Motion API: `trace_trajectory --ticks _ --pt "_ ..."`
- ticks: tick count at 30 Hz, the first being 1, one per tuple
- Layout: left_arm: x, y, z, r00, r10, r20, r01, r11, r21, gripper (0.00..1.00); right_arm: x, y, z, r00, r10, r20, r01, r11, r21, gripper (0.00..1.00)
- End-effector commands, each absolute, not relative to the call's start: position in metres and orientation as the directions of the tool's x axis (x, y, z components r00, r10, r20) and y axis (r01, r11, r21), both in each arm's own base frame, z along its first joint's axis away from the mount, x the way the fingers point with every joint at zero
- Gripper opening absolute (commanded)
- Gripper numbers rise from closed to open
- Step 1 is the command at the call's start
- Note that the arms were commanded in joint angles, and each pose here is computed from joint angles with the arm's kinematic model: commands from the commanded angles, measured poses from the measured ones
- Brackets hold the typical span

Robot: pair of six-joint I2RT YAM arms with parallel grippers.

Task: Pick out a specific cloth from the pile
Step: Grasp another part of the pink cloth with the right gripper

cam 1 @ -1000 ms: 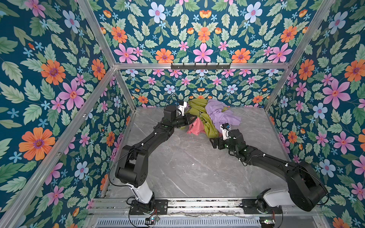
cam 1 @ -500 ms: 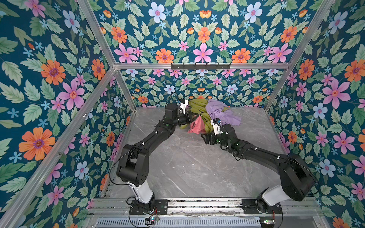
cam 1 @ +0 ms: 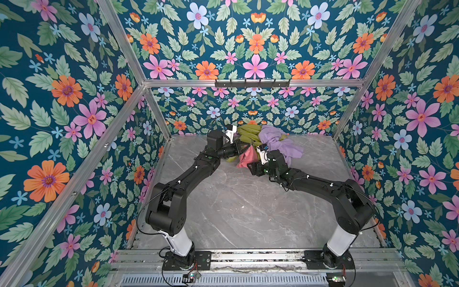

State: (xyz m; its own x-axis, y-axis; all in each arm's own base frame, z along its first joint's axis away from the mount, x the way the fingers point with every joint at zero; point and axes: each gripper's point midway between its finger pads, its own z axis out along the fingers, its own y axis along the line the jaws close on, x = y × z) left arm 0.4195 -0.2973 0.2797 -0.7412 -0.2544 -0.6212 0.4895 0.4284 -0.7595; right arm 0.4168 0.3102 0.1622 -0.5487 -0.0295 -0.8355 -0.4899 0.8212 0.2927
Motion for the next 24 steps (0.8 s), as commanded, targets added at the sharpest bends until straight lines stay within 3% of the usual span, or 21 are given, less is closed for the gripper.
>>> trace_trajectory --ticks 1,24 --pt "0.417 -0.299 0.298 -0.702 -0.263 -0.662 0.546 0.398 -0.737 0.00 0.422 0.315 0.164 -0.534 -0.025 -0.845 -0.497 0.818 0.290 0.75" --pt "0.428 -0.301 0.286 -0.705 -0.266 -0.657 0.533 0.412 -0.739 0.00 0.425 0.318 0.193 -0.476 -0.016 -0.879 -0.532 0.802 0.273 0.00"
